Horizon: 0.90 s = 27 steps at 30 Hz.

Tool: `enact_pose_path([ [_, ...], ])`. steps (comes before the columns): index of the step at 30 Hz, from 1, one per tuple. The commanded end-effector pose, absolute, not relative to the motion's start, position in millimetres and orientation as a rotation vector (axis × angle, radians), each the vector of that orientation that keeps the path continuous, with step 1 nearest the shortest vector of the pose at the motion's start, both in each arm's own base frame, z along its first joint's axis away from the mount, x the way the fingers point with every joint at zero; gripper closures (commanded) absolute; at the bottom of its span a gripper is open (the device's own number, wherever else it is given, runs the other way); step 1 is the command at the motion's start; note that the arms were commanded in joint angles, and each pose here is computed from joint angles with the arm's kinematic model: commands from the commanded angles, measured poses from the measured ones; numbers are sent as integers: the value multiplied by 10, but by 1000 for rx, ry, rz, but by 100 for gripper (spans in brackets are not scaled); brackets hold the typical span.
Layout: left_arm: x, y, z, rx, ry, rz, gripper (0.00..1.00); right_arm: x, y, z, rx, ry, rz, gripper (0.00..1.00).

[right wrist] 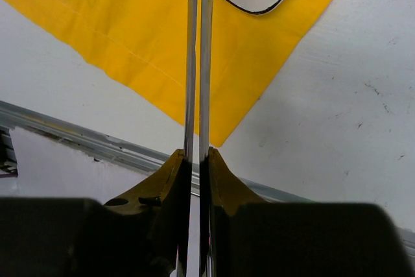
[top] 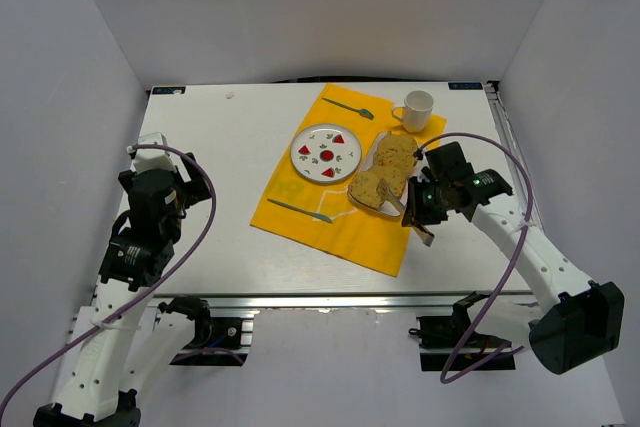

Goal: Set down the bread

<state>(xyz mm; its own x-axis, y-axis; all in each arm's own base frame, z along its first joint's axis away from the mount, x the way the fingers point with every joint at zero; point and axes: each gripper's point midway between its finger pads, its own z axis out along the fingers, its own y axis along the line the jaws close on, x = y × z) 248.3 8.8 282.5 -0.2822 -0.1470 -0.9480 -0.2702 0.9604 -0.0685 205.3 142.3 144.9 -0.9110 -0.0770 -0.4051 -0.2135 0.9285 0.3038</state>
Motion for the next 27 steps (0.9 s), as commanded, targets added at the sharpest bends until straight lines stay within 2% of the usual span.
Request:
enact_pose_path([
  [1,2466,106,2890,-303,1852,132,2,2099,1568,1705,-248,2610,594,92],
  [4,2466,107,2883,-303,1852,132,2,2078,1537,1867,-237,2601,580,99],
  [16,2533,85,2857,-296,1858,134,2,2058,1488,2735,-234,2526,574,100],
  [19,2559,95,2861,-302,1857,145,2,2189,1664,2947,-290,2479,661,100],
  [27,2690,204,3036,-373,1814,217,2,2914,2261,2728,-329,2409,858,100],
])
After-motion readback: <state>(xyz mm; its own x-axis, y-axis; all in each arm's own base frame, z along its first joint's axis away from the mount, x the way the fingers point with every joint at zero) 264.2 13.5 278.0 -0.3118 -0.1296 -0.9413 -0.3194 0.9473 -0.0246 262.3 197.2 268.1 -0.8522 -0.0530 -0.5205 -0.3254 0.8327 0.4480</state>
